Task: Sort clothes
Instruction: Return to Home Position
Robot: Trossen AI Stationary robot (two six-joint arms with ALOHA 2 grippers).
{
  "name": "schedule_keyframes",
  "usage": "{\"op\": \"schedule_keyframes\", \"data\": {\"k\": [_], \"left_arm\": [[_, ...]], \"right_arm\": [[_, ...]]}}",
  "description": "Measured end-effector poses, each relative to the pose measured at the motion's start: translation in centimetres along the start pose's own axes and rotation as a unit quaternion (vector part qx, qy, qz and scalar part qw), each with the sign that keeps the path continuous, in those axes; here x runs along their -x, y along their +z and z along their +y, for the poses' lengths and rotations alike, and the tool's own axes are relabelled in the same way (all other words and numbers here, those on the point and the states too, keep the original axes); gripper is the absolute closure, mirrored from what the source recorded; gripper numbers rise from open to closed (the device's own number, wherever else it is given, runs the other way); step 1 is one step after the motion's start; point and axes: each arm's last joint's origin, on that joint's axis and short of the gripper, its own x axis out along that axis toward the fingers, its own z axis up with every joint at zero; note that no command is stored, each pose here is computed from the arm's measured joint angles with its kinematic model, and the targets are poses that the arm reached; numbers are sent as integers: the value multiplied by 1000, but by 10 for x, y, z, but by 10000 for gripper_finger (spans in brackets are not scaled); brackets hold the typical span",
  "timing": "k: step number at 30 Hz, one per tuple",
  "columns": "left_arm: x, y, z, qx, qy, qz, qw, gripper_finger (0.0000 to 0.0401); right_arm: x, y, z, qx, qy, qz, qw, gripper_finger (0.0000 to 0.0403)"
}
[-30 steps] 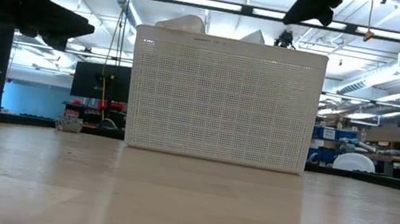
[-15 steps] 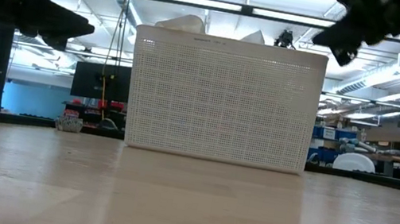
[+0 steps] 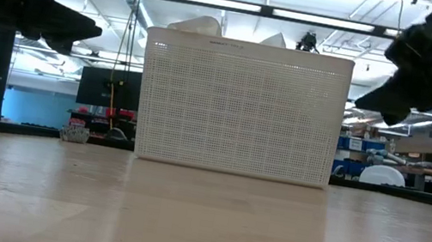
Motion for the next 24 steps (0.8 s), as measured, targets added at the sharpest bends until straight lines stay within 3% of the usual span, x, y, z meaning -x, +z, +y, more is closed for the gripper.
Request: {"op": "schedule_keyframes", "data": {"k": [9,13,24], "left_arm": [[0,0,0,0,0,0,1000,272],[0,0,0,0,0,0,1000,272],[0,0,0,0,0,0,1000,272]], "right_arm": [[-3,-38,-8,-13,7,-6,1000,402],[-3,-50,-8,-28,41,-4,999,402],[-2,-50,-8,-41,41,-6,998,403]]}}
